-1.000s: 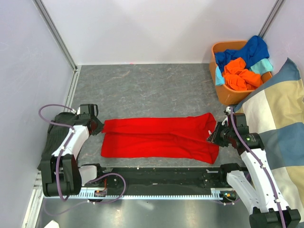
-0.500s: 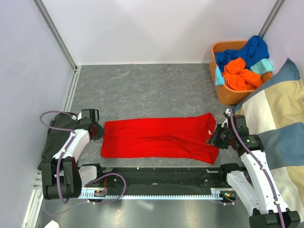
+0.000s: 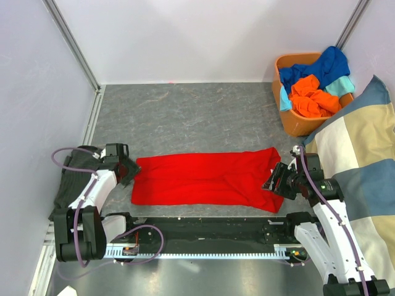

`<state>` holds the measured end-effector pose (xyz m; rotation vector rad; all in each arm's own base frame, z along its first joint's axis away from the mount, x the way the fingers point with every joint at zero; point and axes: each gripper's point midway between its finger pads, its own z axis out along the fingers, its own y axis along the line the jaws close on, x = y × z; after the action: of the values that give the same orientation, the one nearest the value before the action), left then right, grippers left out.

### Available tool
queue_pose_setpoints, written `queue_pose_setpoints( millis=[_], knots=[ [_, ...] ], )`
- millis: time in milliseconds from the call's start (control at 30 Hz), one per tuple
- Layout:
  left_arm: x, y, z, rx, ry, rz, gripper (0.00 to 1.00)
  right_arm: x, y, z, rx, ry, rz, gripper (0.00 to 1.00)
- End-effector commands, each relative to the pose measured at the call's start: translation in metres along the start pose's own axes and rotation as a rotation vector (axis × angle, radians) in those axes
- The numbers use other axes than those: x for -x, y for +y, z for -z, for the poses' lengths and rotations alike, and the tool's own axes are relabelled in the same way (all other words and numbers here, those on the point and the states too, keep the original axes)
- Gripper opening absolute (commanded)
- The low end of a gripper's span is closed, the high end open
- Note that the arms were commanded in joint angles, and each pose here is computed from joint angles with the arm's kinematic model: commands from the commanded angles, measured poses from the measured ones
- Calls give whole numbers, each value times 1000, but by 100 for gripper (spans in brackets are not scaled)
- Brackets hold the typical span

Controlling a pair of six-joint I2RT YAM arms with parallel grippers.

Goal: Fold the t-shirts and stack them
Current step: Fold the other side of the tshirt into a rectangle

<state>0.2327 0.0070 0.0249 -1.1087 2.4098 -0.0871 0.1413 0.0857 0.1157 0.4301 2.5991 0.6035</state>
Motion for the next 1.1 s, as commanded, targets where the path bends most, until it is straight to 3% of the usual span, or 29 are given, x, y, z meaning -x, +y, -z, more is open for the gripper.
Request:
queue_pose_setpoints(
  millis=[0, 33, 67, 300, 433, 733, 1067],
  knots=[
    [7, -3, 14, -30, -36, 85, 89, 8, 3, 10, -11, -41, 3, 66],
    [7, -3, 18, -30, -38, 111, 90, 10, 2, 11, -19, -49, 4, 67],
    [9, -4, 24, -43, -53, 120, 100, 13, 3, 13, -17, -59, 8, 67],
    [62, -16, 92, -133, -292, 168, 100, 32, 11, 10, 0, -111, 26, 68],
    [81, -27, 115, -175, -358, 146, 100, 51, 18, -1, 19, -150, 26, 69],
    [87, -33, 100, -193, -385, 85, 100, 102, 30, -33, 35, -234, 45, 70],
    [82, -34, 90, -198, -366, 79, 100, 94, 26, -87, 42, -109, 81, 60]
  ],
)
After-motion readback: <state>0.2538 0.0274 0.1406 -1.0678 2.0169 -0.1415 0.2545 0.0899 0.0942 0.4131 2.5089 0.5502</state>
